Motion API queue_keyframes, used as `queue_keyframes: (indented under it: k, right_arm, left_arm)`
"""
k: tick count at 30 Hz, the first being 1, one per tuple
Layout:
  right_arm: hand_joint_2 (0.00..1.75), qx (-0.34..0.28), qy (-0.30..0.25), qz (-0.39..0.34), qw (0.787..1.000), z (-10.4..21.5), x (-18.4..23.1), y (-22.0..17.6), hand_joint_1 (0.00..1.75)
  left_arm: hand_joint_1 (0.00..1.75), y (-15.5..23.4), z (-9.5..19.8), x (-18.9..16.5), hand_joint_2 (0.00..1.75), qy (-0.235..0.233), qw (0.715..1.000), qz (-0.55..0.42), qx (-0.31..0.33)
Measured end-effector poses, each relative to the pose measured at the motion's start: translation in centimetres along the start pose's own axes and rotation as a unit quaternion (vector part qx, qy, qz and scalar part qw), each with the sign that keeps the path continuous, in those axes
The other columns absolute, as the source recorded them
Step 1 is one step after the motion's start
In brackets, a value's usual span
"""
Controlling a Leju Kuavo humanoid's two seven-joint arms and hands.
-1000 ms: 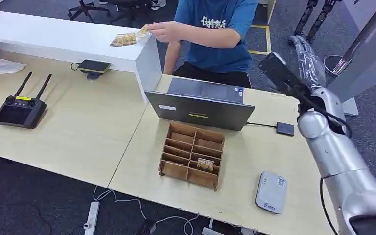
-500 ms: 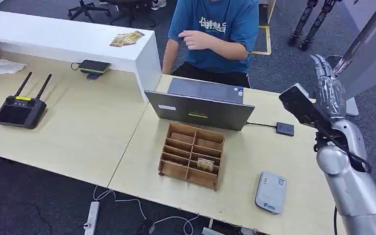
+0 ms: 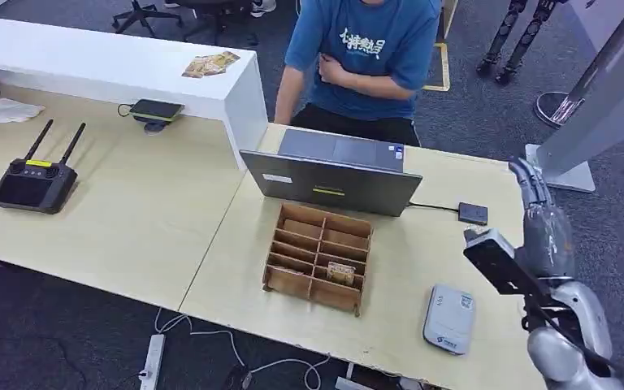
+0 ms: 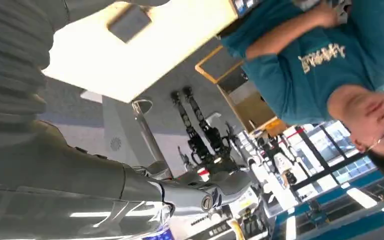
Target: Pass the card to the sensor for recognition and then transmit it.
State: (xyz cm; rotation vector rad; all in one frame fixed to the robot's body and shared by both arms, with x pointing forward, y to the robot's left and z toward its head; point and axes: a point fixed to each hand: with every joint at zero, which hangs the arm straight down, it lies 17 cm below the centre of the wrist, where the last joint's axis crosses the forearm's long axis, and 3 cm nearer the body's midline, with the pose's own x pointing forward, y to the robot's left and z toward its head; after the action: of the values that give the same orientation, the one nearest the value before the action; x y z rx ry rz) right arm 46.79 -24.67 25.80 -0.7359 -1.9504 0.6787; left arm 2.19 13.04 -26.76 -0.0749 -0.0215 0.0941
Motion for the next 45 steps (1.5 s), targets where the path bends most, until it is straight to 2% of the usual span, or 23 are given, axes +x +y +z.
queue_keyframes:
  k: [9, 19, 33, 45]
  right_arm:
    - [1.75, 0.020, 0.012, 0.004, 1.000, 6.8, 0.1, 2.8, 0.00]
    - [1.75, 0.041, 0.032, -0.006, 0.999, 11.0, 1.6, 6.2, 0.00]
    - [1.75, 0.022, 0.049, -0.045, 0.998, 13.2, 5.5, 9.8, 0.00]
    - [1.75, 0.018, 0.002, -0.026, 1.000, 13.7, 9.9, 12.4, 0.00]
  left_arm:
    - [0.00, 0.0, 0.0, -0.2, 0.00, 0.003, 1.000, 0.017, 0.002]
    - [0.00, 0.2, 0.0, -0.3, 0.00, 0.004, 1.000, 0.025, 0.007]
    - [0.00, 0.4, -0.1, -0.4, 0.00, 0.005, 0.999, 0.034, 0.013]
    - [0.00, 0.6, -0.1, -0.3, 0.00, 0.002, 0.999, 0.029, 0.017]
